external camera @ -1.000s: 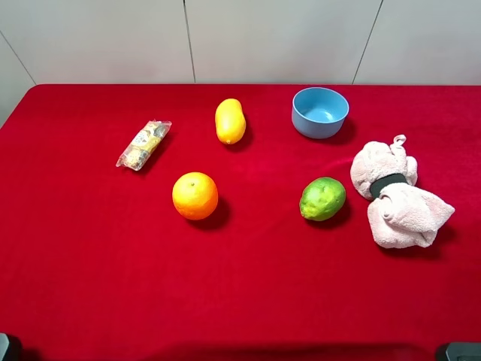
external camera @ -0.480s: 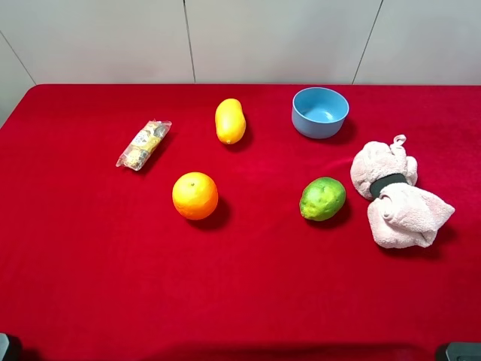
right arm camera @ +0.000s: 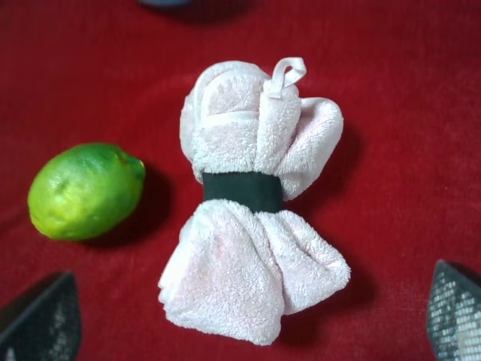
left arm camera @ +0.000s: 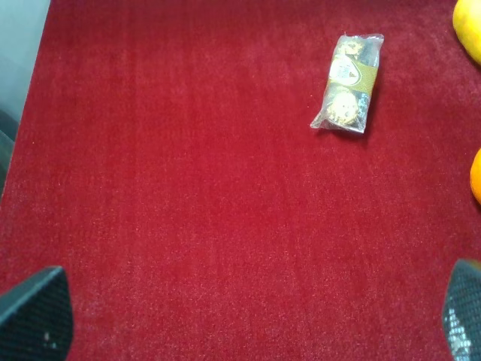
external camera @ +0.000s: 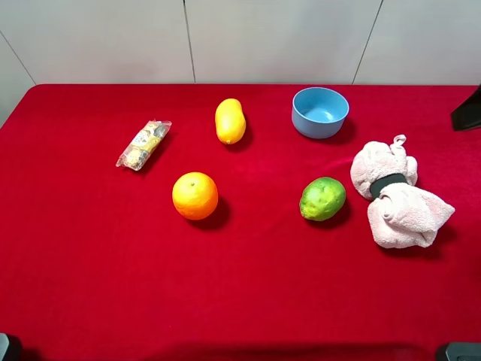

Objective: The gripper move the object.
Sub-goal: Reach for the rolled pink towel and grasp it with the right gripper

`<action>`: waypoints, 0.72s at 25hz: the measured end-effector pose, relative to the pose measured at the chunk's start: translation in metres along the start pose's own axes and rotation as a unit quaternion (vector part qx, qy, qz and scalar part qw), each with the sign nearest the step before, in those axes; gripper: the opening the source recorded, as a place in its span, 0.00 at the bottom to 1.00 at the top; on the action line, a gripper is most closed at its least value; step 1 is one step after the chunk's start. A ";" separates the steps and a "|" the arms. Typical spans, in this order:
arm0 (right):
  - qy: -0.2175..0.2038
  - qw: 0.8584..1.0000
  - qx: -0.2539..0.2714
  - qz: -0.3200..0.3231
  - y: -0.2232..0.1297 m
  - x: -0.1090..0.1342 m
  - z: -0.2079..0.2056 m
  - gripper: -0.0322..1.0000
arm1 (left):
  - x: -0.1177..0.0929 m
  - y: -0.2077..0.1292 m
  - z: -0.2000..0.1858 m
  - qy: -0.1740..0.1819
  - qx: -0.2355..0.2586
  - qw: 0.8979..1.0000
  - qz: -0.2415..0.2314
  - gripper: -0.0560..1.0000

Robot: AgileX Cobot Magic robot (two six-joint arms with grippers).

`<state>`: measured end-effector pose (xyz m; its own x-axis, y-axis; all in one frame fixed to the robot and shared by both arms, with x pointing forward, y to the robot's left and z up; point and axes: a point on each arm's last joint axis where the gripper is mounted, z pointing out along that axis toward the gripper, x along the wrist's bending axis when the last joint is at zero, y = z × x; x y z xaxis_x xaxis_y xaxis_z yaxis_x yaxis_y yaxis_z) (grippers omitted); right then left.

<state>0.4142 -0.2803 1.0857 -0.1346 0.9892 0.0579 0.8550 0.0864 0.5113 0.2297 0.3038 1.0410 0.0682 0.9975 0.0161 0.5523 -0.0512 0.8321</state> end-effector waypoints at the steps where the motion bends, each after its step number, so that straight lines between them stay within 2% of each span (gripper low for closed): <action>1: 0.000 1.000 0.009 -0.003 0.003 -0.001 0.005 0.70 | 0.000 0.000 0.000 0.000 0.000 1.000 0.000 0.98; 11: 0.012 0.995 0.094 -0.005 0.015 -0.004 0.051 0.70 | 0.000 0.000 0.000 0.000 0.000 1.000 0.000 0.98; 18: 0.015 0.993 0.119 0.003 0.021 -0.006 0.080 0.70 | 0.000 0.000 0.000 0.000 0.000 1.000 0.000 0.98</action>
<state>0.4729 -0.2750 1.0269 -0.1403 0.9861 0.0885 0.9494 0.1086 0.2947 0.2297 0.3038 1.0410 0.0682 0.9975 0.0161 0.5523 -0.0512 0.8321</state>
